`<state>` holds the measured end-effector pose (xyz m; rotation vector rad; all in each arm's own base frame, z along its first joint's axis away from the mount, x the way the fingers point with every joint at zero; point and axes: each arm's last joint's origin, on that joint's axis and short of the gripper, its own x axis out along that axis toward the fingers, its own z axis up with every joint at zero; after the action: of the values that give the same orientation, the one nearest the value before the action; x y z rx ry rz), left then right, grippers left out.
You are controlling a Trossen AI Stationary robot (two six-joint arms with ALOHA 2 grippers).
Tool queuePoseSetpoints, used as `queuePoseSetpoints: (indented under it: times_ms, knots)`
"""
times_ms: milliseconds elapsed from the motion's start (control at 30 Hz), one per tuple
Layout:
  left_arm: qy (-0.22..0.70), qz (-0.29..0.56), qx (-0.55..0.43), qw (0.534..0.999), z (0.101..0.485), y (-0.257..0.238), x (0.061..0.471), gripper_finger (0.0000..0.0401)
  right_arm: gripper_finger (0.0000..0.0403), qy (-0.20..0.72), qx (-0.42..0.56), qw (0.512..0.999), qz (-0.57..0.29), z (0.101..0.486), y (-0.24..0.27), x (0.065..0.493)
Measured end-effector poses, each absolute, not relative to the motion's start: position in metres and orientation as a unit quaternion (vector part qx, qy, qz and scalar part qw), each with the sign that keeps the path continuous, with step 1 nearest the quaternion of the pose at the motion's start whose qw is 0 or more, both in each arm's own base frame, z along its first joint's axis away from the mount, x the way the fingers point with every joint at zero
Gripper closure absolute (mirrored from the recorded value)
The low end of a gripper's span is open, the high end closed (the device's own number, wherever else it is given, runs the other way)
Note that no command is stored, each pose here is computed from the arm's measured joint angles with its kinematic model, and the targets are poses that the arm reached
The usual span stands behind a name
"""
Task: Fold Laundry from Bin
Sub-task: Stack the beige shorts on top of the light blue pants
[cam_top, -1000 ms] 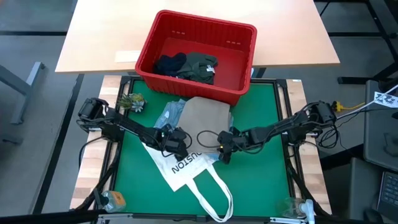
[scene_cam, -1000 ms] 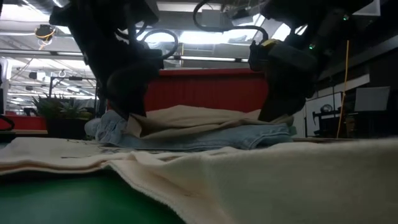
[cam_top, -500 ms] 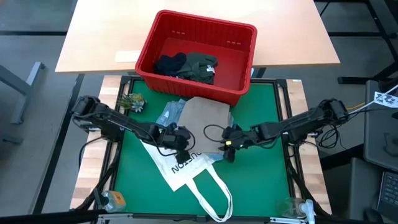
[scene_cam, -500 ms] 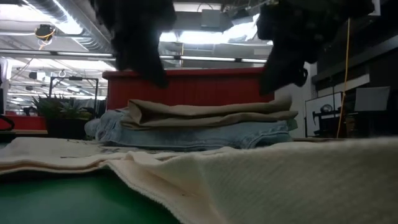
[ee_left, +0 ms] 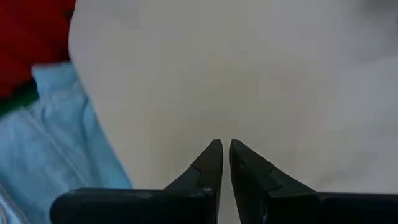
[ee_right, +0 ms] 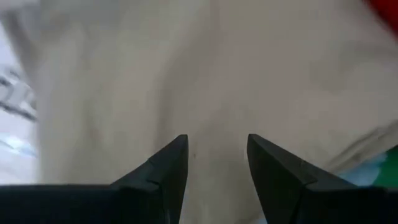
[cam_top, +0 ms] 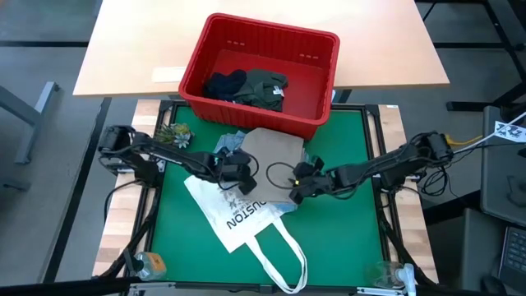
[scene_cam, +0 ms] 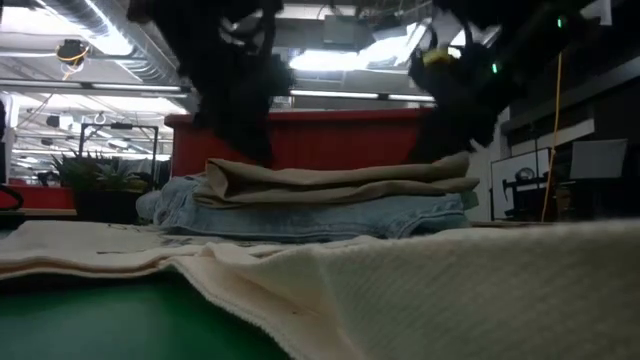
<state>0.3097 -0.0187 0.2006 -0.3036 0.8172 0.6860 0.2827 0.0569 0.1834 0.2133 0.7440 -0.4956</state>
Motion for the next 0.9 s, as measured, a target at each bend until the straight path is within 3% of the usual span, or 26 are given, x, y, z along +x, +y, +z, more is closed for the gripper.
queuePoseSetpoints:
  times_ms: [200, 433, 700, 900]
  knots:
    - [0.422, 0.354, -0.146, 0.822, 0.17, -0.01, 0.305, 0.0374, 0.0236, 0.407, 0.086, 0.877, -0.24, 0.151, 0.059, 0.29]
    - [0.431, 0.349, -0.148, 0.819, 0.166, -0.01, 0.306, 0.0374, 0.0236, 0.419, 0.099, 0.868, -0.249, 0.141, 0.06, 0.293]
    - [0.398, 0.311, -0.194, 0.841, 0.202, -0.008, 0.31, 0.0374, 0.0236, 0.378, 0.099, 0.896, -0.212, 0.191, 0.06, 0.289]
    - [0.338, 0.328, -0.18, 0.864, 0.226, 0.01, 0.32, 0.0374, 0.0236, 0.321, 0.04, 0.908, -0.268, 0.214, 0.053, 0.285]
